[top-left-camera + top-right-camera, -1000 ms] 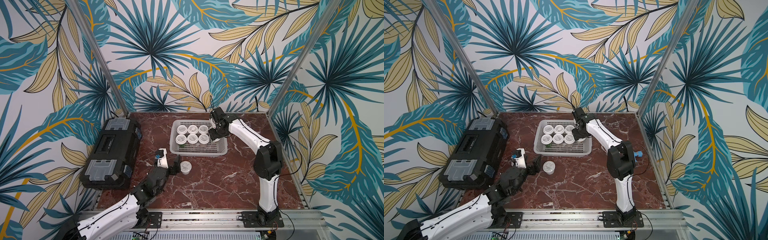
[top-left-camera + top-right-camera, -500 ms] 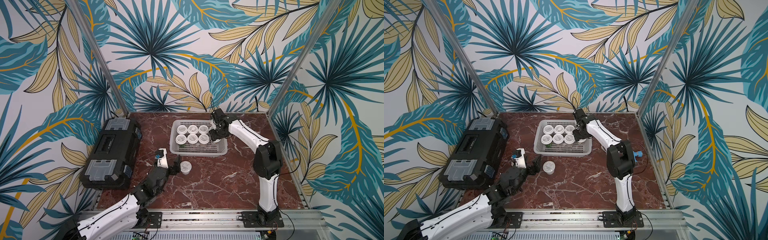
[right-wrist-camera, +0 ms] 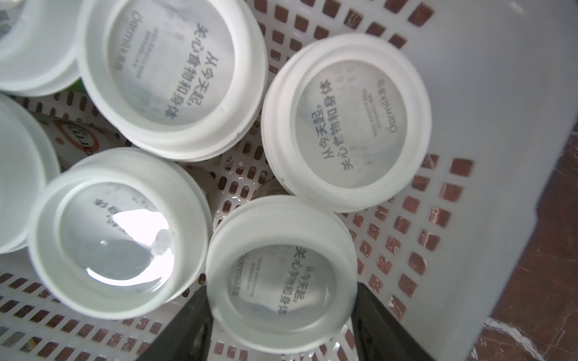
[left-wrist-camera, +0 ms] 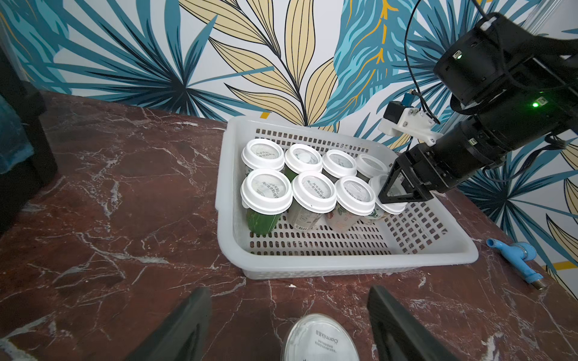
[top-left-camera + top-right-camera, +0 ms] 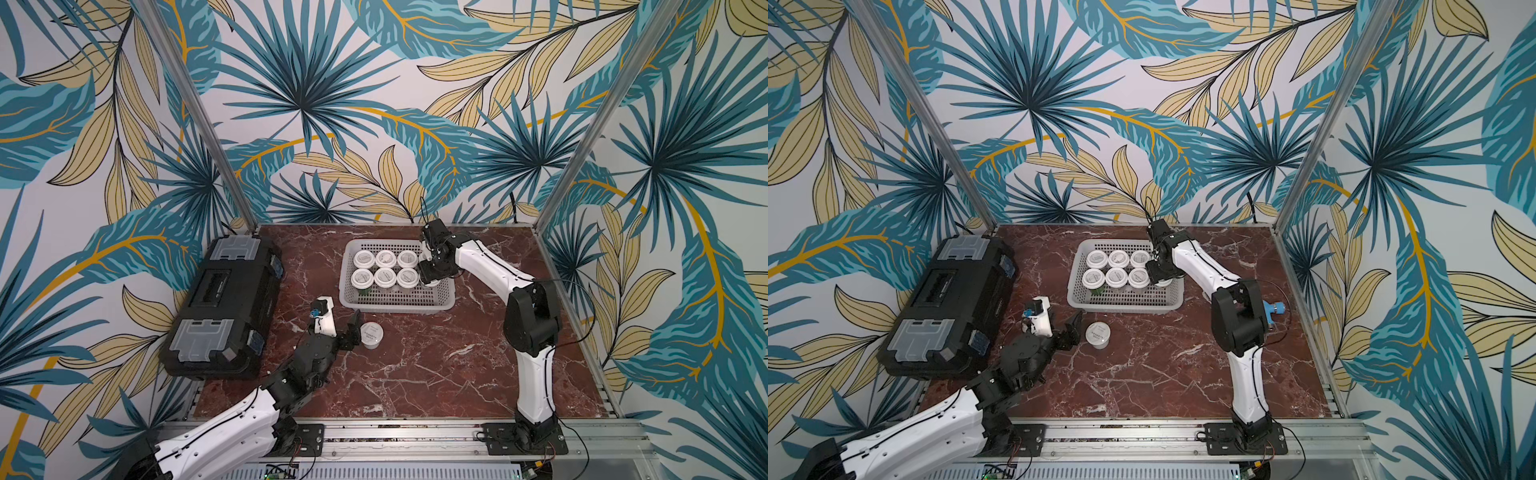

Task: Put the yogurt in the basket
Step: Place the yogurt in the basket.

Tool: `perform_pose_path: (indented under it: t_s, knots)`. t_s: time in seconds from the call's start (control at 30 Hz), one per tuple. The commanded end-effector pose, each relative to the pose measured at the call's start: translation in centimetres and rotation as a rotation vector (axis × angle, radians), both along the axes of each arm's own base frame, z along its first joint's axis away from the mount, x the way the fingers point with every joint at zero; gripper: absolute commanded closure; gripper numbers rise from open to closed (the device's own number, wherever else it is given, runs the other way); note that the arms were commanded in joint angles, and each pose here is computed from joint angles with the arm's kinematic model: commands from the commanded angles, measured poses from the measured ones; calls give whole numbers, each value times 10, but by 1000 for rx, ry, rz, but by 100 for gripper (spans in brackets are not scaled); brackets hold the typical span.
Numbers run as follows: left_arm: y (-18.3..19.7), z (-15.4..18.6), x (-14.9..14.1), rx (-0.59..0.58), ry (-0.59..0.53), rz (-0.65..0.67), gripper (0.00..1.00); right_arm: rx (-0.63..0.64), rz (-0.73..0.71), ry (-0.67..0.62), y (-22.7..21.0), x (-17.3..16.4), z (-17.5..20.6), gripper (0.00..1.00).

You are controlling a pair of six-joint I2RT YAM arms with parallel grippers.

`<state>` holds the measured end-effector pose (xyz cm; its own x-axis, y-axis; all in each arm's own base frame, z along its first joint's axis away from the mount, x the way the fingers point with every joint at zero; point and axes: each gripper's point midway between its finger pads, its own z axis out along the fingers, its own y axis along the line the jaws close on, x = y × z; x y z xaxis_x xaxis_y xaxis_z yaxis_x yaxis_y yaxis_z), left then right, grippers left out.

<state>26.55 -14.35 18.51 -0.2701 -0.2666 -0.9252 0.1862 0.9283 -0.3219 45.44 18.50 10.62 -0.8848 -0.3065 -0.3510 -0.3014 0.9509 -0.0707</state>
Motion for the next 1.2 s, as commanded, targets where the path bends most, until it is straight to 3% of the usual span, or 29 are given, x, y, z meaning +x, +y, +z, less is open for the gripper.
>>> perform_pose_path:
  t_s: [0.0, 1.17]
  knots:
    - [-1, 4, 1, -17, -12, -4, 17, -12, 0, 37, -4, -3, -17, 30]
    - [-1, 3, 1, -16, -11, -4, 17, 22, -4, -28, -9, -15, 21, 30]
